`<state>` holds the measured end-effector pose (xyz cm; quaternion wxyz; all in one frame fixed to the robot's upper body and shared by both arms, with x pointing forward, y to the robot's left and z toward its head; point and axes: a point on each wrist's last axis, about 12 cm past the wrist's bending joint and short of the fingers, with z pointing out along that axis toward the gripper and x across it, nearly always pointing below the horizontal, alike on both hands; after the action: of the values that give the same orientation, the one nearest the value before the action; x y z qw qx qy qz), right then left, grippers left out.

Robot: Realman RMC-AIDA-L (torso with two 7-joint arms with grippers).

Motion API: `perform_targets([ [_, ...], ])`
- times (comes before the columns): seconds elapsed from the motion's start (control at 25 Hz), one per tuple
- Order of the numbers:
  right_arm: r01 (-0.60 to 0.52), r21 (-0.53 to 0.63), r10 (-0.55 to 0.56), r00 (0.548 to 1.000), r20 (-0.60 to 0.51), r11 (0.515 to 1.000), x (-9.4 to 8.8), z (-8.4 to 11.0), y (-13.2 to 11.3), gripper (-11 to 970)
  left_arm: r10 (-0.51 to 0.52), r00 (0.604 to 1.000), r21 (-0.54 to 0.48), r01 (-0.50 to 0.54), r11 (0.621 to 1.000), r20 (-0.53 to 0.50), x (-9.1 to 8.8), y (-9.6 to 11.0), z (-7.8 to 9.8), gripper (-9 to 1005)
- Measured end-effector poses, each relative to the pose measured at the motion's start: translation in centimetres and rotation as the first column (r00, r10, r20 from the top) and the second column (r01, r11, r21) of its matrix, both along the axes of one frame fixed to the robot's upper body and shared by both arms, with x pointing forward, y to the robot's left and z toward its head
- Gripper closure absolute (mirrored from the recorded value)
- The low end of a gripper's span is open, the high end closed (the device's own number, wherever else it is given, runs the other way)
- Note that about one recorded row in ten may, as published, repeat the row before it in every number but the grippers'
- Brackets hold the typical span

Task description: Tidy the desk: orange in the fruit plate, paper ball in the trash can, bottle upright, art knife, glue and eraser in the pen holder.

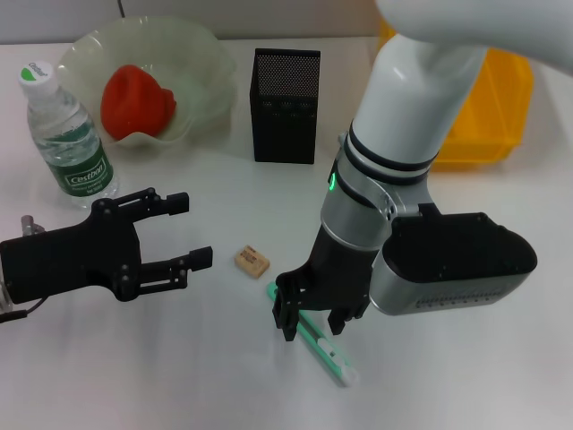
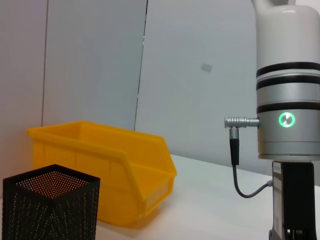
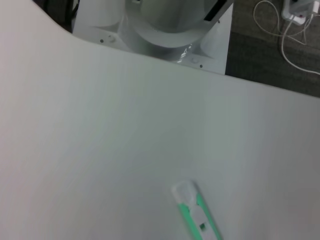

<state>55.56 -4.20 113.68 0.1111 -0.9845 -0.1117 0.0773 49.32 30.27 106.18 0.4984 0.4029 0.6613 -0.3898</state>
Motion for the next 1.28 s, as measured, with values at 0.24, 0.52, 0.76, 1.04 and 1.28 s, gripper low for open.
perform_targets([
  [0.24,-0.021,-0.011,0.021,1.000,0.006,1.000,-0.25,-0.18,0.23,397,0.001,1.000,-0.001,-0.001,1.000,-0.003,-0.15,0.06,-0.07,195],
  [0.52,-0.034,-0.023,0.035,0.999,0.007,0.999,-0.47,-0.29,0.32,427,0.005,1.000,-0.006,-0.005,1.000,-0.010,-0.46,-0.01,-0.32,195],
  [0.76,-0.047,-0.037,0.047,0.999,0.014,0.998,-0.62,-0.55,0.35,473,0.006,1.000,-0.006,-0.006,1.000,-0.010,-0.48,-0.05,-0.35,195],
  [1.04,-0.056,-0.053,0.057,0.998,0.013,0.997,-0.74,-0.64,0.45,525,0.004,1.000,-0.007,-0.004,1.000,-0.002,-0.55,-0.32,-0.48,196],
  [1.28,-0.069,-0.063,0.070,0.998,0.009,0.996,-0.96,-0.74,0.58,543,0.005,1.000,-0.012,-0.005,1.000,-0.006,-0.70,-0.50,-0.62,196],
])
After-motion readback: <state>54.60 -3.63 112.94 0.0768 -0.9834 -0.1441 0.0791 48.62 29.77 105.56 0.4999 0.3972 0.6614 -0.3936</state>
